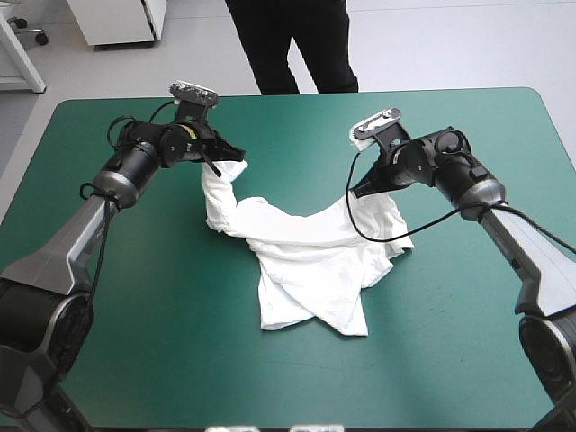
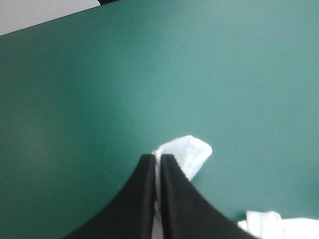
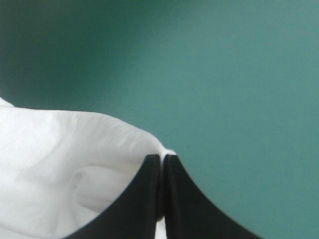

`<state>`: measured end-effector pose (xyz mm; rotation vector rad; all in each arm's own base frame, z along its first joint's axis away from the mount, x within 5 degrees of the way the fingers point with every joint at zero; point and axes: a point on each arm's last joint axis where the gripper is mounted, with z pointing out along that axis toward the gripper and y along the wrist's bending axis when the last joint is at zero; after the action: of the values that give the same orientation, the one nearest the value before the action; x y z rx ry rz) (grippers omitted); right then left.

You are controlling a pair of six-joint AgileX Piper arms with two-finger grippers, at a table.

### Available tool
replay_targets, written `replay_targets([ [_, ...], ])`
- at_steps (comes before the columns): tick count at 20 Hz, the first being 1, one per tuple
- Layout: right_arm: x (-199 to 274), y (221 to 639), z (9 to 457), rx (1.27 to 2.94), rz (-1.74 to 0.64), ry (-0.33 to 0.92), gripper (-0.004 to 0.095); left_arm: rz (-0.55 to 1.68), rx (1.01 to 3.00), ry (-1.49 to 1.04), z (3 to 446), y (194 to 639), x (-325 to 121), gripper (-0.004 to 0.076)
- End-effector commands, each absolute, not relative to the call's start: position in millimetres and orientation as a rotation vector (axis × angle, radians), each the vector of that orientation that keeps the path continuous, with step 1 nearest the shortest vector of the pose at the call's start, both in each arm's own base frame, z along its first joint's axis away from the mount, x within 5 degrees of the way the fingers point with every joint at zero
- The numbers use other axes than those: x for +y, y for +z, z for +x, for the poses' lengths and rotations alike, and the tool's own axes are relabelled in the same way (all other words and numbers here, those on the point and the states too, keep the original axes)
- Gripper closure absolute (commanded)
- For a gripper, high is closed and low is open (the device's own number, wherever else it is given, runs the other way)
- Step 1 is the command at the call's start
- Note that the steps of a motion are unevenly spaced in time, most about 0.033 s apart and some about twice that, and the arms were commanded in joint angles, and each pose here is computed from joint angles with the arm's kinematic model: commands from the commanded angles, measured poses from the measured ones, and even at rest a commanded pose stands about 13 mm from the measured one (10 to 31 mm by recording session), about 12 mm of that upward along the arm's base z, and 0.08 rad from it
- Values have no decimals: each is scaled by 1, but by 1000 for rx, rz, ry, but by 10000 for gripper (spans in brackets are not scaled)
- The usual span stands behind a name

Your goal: Fold the cloth

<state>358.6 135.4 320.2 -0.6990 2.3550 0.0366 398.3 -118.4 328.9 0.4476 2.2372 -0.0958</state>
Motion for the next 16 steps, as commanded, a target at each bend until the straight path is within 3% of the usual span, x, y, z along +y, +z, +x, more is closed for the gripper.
replay_targets([
  [1,126,337,368,2256,-616,32,923,431,2128,-115,407,339,-124,732],
  [2,125,335,369,2266,-610,31,915,433,2139,-114,408,336,-125,730],
  [4,114,331,375,2287,-578,23,790,444,2189,-110,411,324,-125,668],
  [6,100,336,380,2279,-521,17,399,477,2212,-100,410,321,-126,415],
  [8,86,348,381,2292,-479,1,189,508,2236,-80,407,333,-124,213],
  [10,73,374,374,2259,-436,-15,170,505,2247,-85,392,364,-120,155],
  [16,50,431,321,2208,-389,-52,245,540,2160,-114,303,448,-107,160],
])
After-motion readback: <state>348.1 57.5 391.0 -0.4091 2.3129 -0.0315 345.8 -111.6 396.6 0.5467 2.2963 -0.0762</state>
